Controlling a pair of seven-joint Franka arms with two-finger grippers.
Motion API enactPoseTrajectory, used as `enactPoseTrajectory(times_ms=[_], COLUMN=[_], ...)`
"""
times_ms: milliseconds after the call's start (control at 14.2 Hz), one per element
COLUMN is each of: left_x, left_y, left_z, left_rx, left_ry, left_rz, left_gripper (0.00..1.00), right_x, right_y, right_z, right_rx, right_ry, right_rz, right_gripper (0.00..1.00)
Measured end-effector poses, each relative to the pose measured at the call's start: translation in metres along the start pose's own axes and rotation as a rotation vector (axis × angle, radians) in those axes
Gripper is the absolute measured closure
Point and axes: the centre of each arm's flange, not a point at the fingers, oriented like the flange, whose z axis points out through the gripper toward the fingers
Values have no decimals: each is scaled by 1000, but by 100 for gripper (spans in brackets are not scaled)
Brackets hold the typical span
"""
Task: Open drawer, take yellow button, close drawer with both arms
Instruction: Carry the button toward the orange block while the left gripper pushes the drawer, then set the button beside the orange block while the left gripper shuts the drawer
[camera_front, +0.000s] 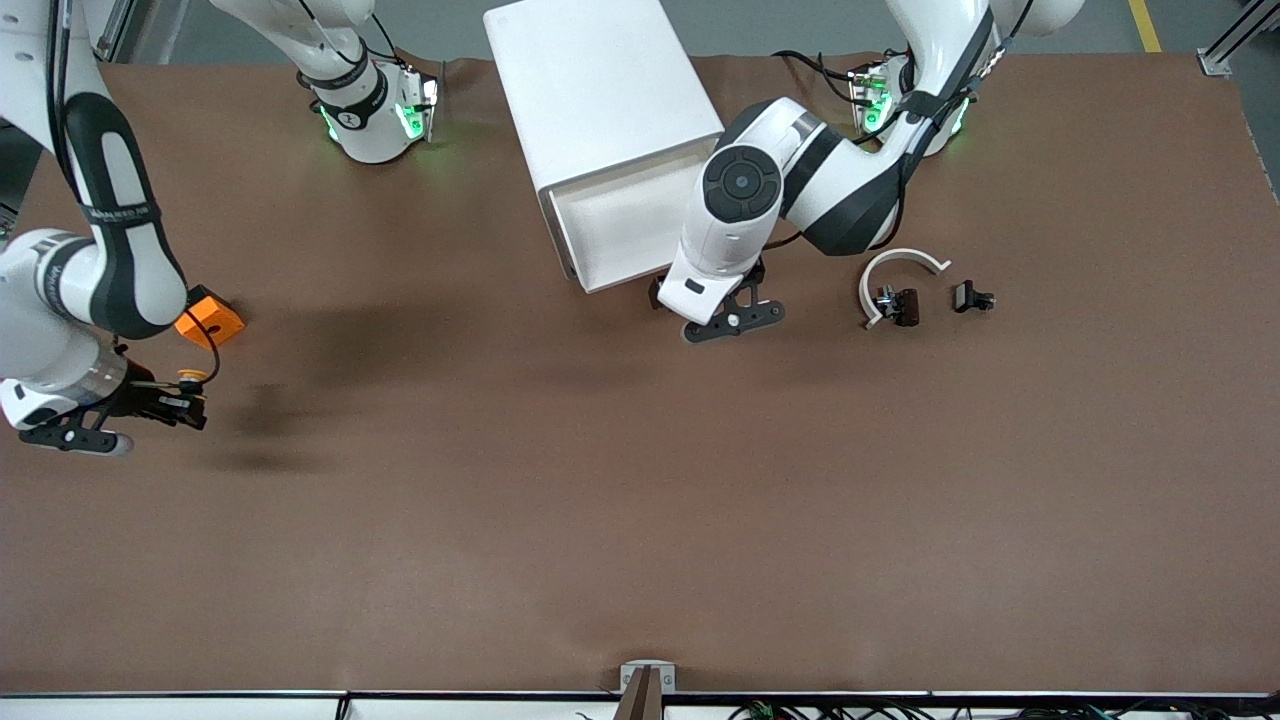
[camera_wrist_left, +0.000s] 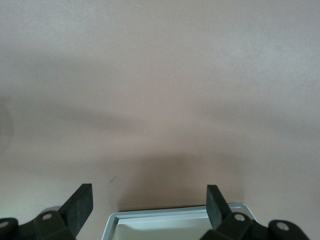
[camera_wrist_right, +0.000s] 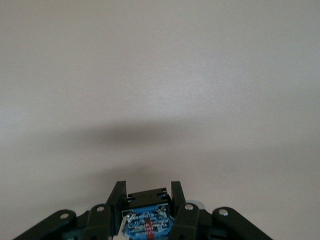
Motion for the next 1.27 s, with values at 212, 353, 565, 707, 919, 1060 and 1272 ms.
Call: enactPoseTrajectory(times_ms=[212,353,565,707,919,1060,1272], left_x=[-15,-27,-44,-53,-67,-72,-81], left_y=[9,15,23,27,32,34,38], left_z=[3,6,11,15,18,20,23], left_rx=[1,4,6,7,3,3,8], left_ry=[-8,-17,-32,-42,-64,-72,-77], left_rz=[24,24,23,16,-8,-12,-22], left_gripper=[0,0,0,0,0,0,0], right_x=[-8,-10,-11,-12,-15,-15,-16], right_y=[16,23,22,21,21,21,20], right_z=[39,46,51,58,69,74,79], right_rx=[-8,-10,-9,-8,-9,-9,-8], right_ry=[-23,-30,-33,-39,-46,-51,-59], right_rz=[24,35,35,34,33,33,34], right_gripper=[59,59,59,59,59,59,59])
